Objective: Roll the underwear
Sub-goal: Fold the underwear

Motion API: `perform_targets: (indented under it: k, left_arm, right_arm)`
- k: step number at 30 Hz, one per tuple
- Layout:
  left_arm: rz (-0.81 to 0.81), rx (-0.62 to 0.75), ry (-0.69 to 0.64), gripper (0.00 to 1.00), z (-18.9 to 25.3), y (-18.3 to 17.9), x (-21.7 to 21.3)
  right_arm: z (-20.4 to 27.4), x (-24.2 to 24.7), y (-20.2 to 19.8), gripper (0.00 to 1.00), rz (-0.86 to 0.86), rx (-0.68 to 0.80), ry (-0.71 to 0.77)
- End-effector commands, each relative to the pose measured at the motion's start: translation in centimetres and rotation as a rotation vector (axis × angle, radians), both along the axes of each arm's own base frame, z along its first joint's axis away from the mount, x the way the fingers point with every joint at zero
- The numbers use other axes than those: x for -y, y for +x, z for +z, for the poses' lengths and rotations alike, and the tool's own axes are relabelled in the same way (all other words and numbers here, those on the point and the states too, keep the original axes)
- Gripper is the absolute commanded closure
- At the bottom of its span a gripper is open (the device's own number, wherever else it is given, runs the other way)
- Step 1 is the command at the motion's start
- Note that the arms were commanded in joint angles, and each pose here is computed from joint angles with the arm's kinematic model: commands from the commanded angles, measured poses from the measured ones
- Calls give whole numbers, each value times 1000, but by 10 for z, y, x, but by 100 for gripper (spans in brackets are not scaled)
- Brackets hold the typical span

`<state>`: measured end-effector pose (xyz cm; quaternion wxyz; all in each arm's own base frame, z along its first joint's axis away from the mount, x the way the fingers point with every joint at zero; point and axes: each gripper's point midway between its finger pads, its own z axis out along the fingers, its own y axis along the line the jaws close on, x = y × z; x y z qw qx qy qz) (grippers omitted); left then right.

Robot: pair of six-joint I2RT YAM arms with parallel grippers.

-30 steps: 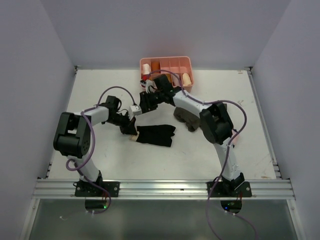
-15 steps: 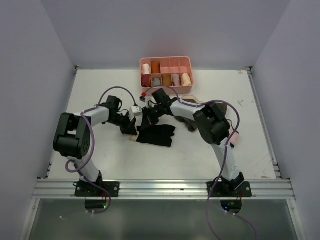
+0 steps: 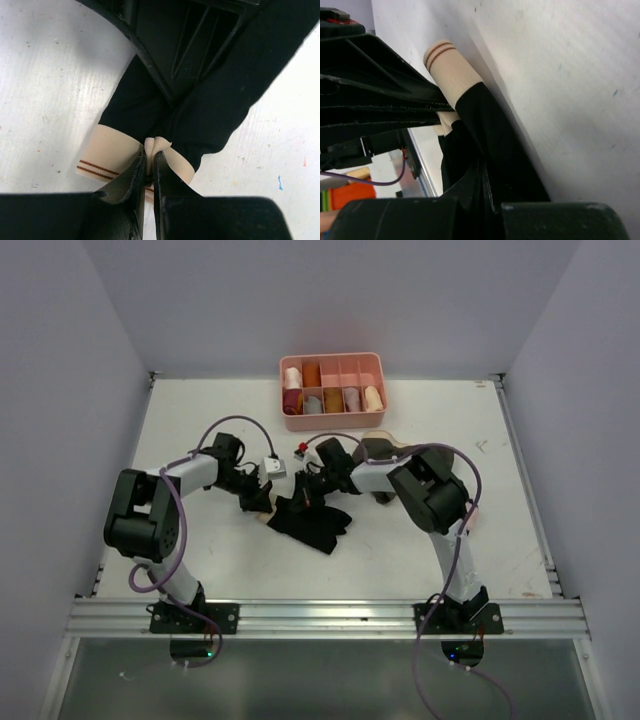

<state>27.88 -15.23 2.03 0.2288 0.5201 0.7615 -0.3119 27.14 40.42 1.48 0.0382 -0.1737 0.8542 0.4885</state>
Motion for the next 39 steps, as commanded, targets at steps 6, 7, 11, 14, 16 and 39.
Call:
perform_targets:
  k: [6,7,11,14,16,39]
  left_arm:
    - [-67,-22,246,100,-41,-24,-46]
    - [-69,-17,248,100,-41,-23,-46]
    - [-82,16,251,100,-40,-16,-46]
    - [-101,30,252,100,-41,-15,-46]
    - [-117,33,253,100,-42,-17,-47]
    - [-105,14,259,100,-44,-21,-47]
  right_arm:
    - [61,0,7,100,-135,-34,-59]
    - [60,6,2,100,-145,-67,-104]
    - [76,10,14,100,-143,4,-123]
    - [88,11,33,100,-136,83,-96]
    - [89,5,44,100,-115,126,-76]
    - [23,-33,56,100,-77,94,-17]
